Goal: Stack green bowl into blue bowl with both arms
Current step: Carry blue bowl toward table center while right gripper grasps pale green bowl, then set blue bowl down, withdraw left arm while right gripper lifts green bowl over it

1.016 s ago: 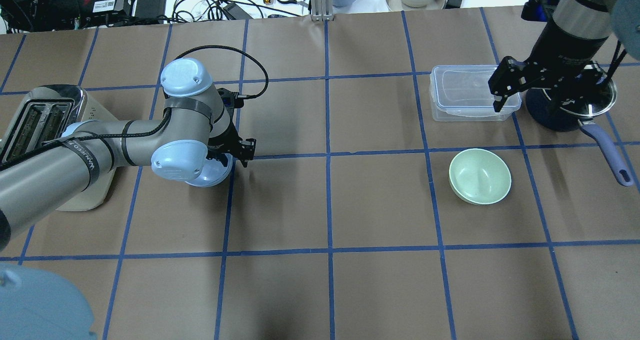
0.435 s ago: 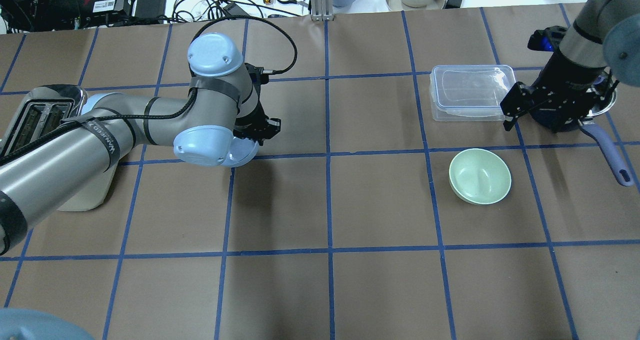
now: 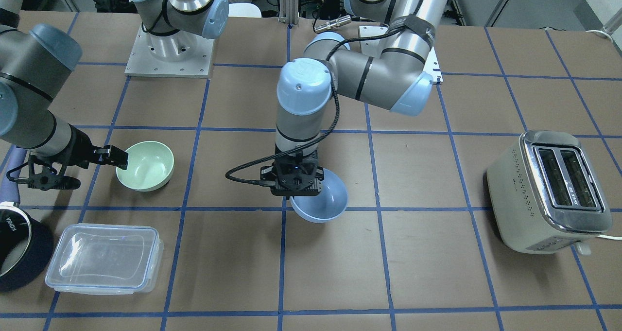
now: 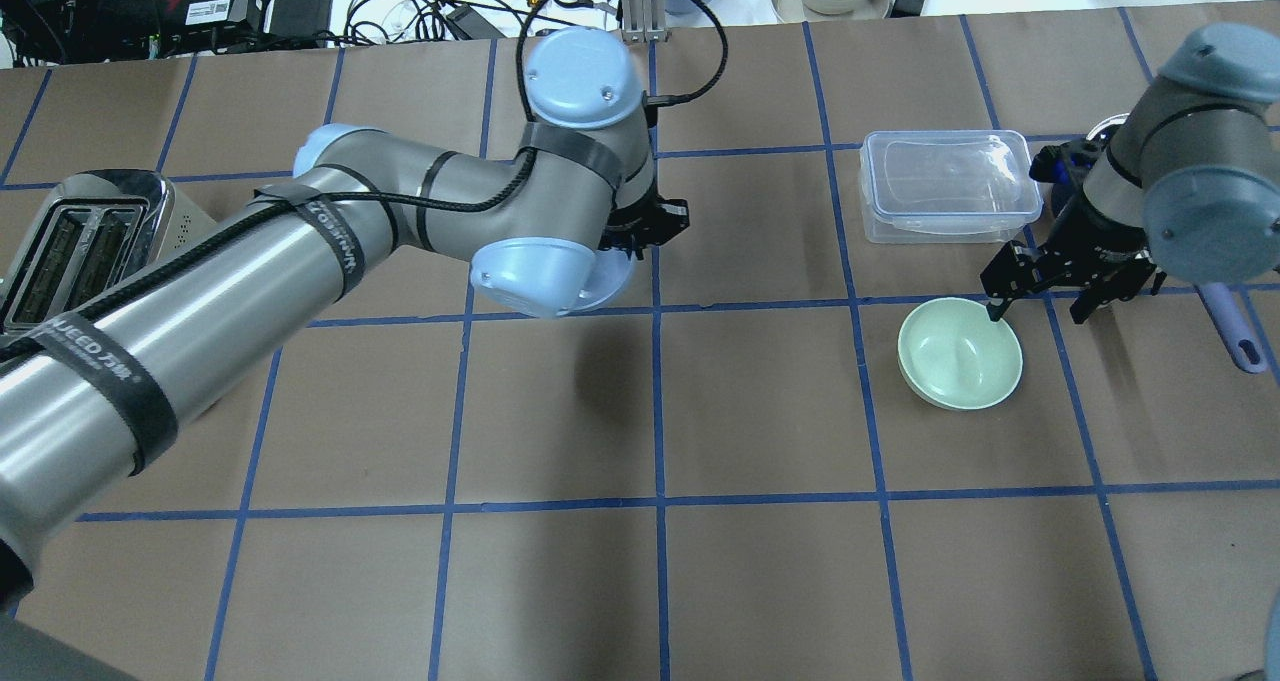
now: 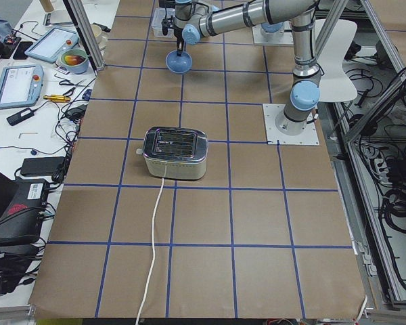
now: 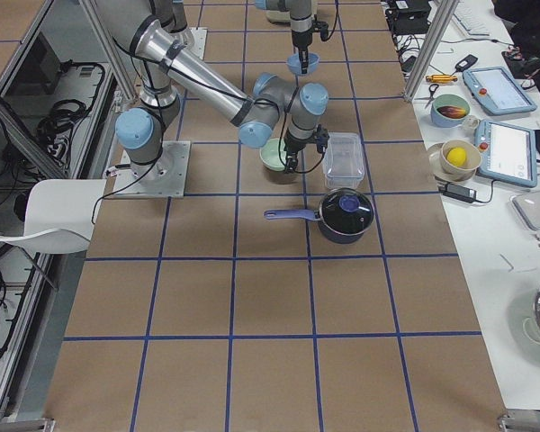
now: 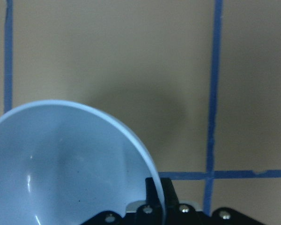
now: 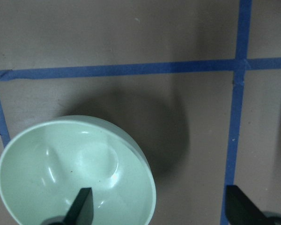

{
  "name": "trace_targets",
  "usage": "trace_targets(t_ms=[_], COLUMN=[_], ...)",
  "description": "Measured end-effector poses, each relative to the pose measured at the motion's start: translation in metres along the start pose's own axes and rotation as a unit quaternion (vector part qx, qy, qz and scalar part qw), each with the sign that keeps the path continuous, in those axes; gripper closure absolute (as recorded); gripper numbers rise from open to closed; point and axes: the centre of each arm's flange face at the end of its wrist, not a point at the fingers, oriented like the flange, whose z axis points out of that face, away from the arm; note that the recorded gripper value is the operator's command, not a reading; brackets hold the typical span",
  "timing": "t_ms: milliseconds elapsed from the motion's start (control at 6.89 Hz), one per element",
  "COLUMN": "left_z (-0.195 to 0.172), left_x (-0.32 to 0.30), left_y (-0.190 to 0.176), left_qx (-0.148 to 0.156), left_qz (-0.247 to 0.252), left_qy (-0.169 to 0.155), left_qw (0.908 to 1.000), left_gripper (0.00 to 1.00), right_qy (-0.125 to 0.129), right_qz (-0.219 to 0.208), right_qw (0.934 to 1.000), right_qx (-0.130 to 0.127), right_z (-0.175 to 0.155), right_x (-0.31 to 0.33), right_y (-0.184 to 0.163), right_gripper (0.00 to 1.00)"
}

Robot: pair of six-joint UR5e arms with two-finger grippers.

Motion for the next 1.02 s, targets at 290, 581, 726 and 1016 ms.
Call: trace_targets(t_ms=[290, 581, 726, 1016], left_z=[0.035, 0.063, 0.06, 0.025], left_x=[0.033, 0.037, 0.035, 0.006], left_y=[0.014, 0.016, 0.013, -0.014], left_qx=[0.0, -0.01, 0.0, 0.03], left_qz=[-0.011, -0.011, -0.004, 0.019], left_qy=[0.002, -0.009, -0.02, -0.026], left_qw=[0.9999, 0.9998, 0.9998, 0.999], left_gripper=[0.86, 0.0, 0.0, 0.0], right_qy=[-0.009, -0.013, -0.014, -0.019], right_qz=[-0.01, -0.012, -0.012, -0.01], right_qw=[0.9997, 0.9992, 0.999, 0.999], right_qx=[-0.022, -0.036, -0.041, -0.039], right_z=[0.03, 0.041, 0.041, 0.017], right_x=[0.0, 0.002, 0.002, 0.002], right_y=[-0.002, -0.003, -0.003, -0.008], right_gripper=[0.86, 1.0, 1.0, 1.0])
